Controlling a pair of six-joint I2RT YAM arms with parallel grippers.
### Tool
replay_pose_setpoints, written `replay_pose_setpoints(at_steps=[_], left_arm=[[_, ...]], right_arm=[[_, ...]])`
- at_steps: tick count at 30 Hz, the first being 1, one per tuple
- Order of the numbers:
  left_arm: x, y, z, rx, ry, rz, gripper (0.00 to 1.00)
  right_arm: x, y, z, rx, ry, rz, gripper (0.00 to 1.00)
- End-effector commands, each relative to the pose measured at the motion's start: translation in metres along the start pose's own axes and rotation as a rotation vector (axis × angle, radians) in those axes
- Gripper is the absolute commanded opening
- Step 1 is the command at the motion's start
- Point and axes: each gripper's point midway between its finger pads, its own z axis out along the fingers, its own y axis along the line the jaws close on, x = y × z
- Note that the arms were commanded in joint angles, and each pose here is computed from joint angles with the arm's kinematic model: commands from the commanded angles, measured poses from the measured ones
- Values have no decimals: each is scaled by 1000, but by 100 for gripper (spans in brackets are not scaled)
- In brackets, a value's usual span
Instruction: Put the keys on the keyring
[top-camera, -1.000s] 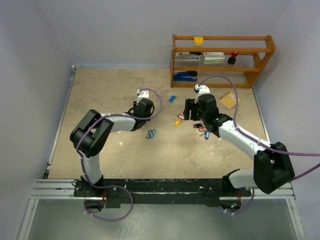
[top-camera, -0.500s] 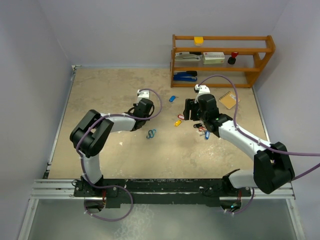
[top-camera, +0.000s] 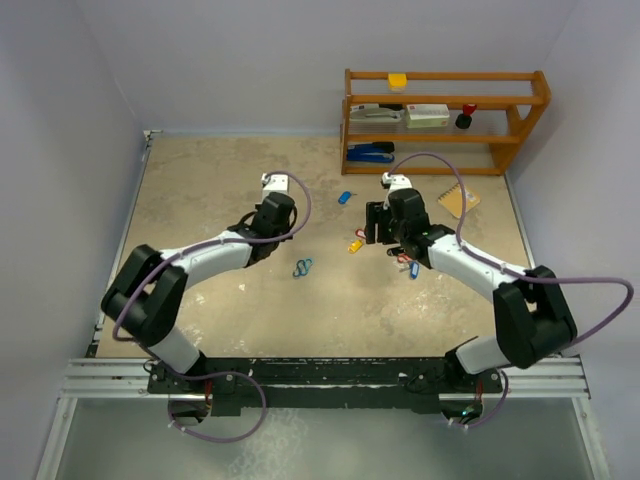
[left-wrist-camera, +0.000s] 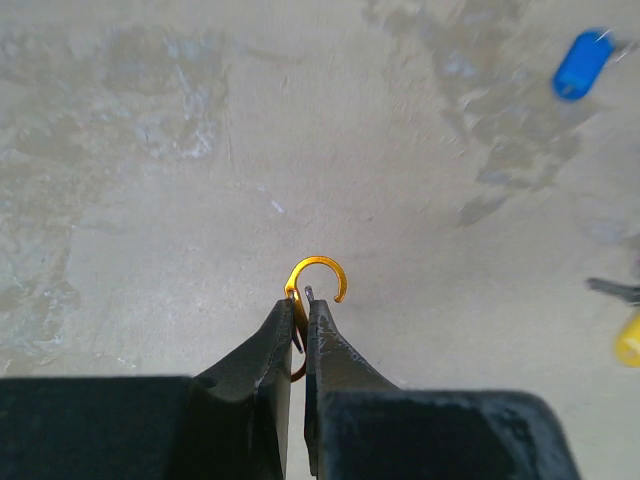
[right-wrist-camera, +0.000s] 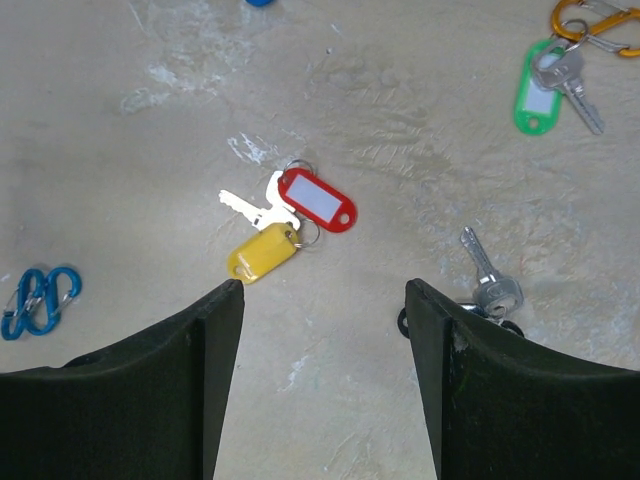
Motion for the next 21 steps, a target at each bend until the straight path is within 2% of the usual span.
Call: replay_pose_setpoints(at_steps=[1, 21], left_arm=[[-37, -11, -32, 69, -93, -94, 0], [-32, -16, -39, 111, -89, -108, 0]], right_arm=[[-22, 13, 12, -36, -17, -20, 68], [14, 30, 55, -85, 135, -39, 66]])
